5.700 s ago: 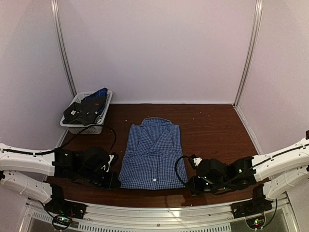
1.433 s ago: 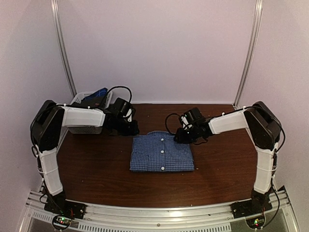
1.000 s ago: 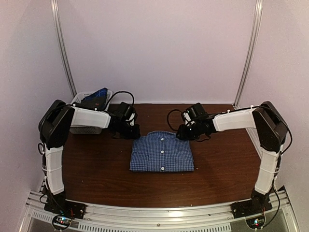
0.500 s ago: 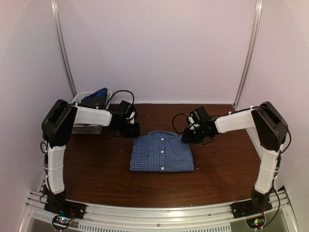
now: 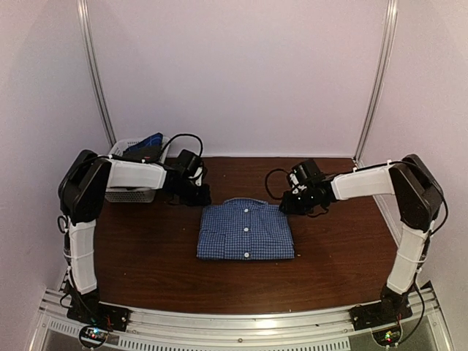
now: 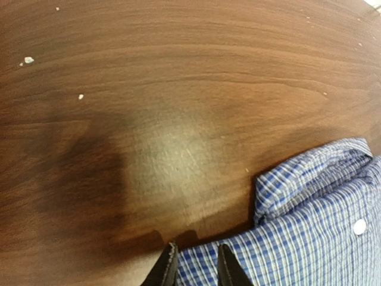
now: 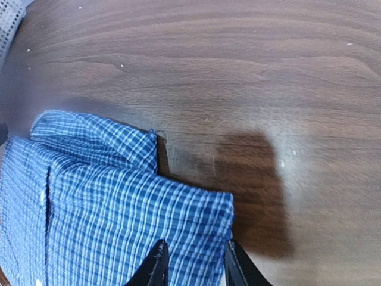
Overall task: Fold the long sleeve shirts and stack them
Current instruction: Pick up the square-folded shirt from the center of the board.
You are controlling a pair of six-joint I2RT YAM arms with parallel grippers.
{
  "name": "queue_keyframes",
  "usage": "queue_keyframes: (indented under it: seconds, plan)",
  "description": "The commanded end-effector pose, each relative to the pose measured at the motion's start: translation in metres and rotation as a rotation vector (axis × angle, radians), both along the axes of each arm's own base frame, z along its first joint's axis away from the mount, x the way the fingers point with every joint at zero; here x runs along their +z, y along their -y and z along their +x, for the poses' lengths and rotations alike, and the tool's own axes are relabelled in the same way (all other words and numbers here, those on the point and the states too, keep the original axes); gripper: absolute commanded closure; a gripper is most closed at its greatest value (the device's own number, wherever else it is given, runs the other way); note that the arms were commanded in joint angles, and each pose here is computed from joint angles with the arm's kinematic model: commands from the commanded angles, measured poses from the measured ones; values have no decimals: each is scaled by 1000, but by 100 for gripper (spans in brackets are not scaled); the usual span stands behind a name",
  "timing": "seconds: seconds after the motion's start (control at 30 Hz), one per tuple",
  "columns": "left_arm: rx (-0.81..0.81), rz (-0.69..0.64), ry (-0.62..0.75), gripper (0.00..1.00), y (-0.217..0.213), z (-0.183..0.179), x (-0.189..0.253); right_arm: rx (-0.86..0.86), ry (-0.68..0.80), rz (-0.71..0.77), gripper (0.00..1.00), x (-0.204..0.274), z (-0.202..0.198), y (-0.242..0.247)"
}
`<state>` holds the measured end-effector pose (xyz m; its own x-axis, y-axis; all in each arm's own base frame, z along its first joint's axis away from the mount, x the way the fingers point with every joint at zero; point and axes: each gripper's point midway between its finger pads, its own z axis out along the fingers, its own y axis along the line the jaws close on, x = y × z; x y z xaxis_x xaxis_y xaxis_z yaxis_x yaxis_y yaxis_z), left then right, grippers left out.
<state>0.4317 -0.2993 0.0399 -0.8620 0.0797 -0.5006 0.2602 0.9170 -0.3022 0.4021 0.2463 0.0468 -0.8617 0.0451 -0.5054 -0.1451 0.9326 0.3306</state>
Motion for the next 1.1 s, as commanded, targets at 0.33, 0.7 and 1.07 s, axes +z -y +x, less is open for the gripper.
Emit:
queue_keyframes:
  seconds: [0.33,0.7,1.07]
  plan:
    - [-21,-227,-46,61,-17,-78,52,94,54,11,66,34,-73,-17]
    - [-48,-302,-165,56,-17,-128,26,148,-4,-17,67,8,-118,-29]
    - [-42,-252,-201,56,-10,-130,-2,137,-34,-38,66,-10,-130,-16]
